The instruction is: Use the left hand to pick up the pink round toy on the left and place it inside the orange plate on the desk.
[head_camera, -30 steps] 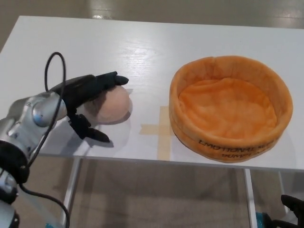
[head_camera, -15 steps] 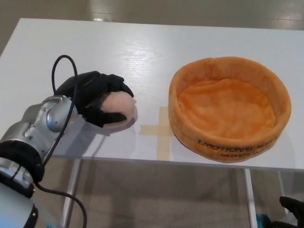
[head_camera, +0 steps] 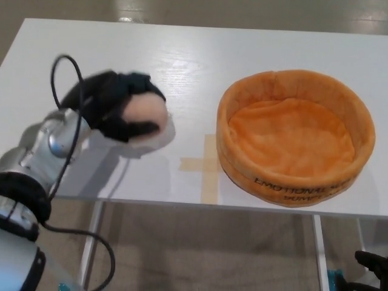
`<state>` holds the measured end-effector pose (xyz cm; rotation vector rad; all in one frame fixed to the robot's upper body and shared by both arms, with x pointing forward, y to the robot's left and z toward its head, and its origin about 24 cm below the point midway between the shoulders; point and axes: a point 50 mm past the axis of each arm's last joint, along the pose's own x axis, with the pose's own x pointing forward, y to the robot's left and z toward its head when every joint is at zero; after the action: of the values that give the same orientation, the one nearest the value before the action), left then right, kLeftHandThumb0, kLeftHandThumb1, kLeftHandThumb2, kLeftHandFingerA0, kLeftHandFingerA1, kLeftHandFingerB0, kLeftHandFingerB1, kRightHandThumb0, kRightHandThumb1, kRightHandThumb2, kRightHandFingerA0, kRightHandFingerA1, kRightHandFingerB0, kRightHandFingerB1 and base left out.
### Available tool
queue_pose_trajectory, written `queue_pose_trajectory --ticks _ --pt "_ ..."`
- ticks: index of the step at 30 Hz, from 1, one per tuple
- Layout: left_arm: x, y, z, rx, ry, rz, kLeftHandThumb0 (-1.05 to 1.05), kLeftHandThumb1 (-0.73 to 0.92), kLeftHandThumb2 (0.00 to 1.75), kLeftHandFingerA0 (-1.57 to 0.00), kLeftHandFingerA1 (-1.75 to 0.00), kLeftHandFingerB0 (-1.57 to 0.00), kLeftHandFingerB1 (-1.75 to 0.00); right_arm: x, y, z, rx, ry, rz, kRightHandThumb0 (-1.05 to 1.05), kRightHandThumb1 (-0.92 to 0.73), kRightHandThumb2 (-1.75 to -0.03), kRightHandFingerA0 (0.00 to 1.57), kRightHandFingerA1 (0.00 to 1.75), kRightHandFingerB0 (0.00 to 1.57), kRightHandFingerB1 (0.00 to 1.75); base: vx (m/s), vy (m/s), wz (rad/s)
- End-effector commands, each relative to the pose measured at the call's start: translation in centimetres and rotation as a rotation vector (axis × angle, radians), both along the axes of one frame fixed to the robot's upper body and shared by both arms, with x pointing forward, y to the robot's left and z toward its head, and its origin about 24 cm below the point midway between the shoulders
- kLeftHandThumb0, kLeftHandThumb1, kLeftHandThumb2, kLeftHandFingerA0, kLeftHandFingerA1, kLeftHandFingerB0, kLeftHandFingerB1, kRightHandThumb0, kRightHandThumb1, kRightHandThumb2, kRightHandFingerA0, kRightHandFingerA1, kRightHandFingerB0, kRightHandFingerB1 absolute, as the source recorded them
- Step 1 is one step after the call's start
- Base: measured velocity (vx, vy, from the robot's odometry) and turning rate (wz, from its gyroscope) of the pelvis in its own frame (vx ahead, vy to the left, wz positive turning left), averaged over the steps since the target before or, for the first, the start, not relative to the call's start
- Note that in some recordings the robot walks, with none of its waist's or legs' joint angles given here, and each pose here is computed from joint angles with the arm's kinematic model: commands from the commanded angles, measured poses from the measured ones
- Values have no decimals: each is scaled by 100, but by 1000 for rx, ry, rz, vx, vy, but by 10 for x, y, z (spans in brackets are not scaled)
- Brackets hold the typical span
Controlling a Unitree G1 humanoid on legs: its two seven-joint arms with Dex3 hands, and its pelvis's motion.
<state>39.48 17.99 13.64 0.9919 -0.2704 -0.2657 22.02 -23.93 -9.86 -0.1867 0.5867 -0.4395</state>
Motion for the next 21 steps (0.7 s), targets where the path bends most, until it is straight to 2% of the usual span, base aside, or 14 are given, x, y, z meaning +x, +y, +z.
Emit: queue_pose_trajectory --ticks 1,3,4,8,11,17,18,19,20,21 --pt "5 -8 38 -96 -99 -62 -22 77 69 -83 -150 -86 -77 0 1 0 15 -7 -16 -29 -33 -90 36 105 27 92 0 0 0" --pt "6 -13 44 -103 -112 -82 -21 76 70 -83 -149 -87 -71 0 1 0 15 -7 -17 -30 -32 -91 37 106 28 93 0 0 0" --pt "6 -23 50 -110 -127 -122 -20 75 70 -83 -147 -86 -71 0 1 -1 14 0 -14 -37 -31 -96 46 85 36 77 0 0 0" --pt "5 -36 60 -120 -151 -183 -20 75 70 -83 -147 -86 -71 1 2 -1 15 8 -10 -37 -31 -96 46 85 36 77 0 0 0" --pt "0 -82 70 -111 -191 -305 -20 72 75 -84 -150 -89 -73 1 3 -1 13 7 2 -37 -32 -97 47 84 37 76 0 0 0" --pt "-6 -118 71 -118 -167 -398 -20 74 74 -80 -156 -88 -76 1 3 -1 25 2 -3 -36 -34 -96 47 85 40 79 0 0 0" --pt "-9 -136 71 -118 -142 -433 -18 73 74 -80 -152 -88 -75 1 4 -1 20 6 0 -31 -38 -87 40 103 33 92 0 0 0" --pt "-9 -138 71 -117 -137 -438 -18 73 74 -80 -152 -88 -75 1 4 -1 21 6 0 -31 -38 -87 40 103 33 92 0 0 0" --pt "-12 -150 71 -117 -130 -462 -15 72 73 -81 -148 -90 -72 1 4 -1 22 7 4 -36 -34 -97 48 84 41 78 0 0 0" --pt "-14 -155 71 -121 -126 -475 -12 73 71 -81 -151 -90 -72 1 4 -1 23 5 5 -37 -33 -97 48 85 42 79 0 0 0"
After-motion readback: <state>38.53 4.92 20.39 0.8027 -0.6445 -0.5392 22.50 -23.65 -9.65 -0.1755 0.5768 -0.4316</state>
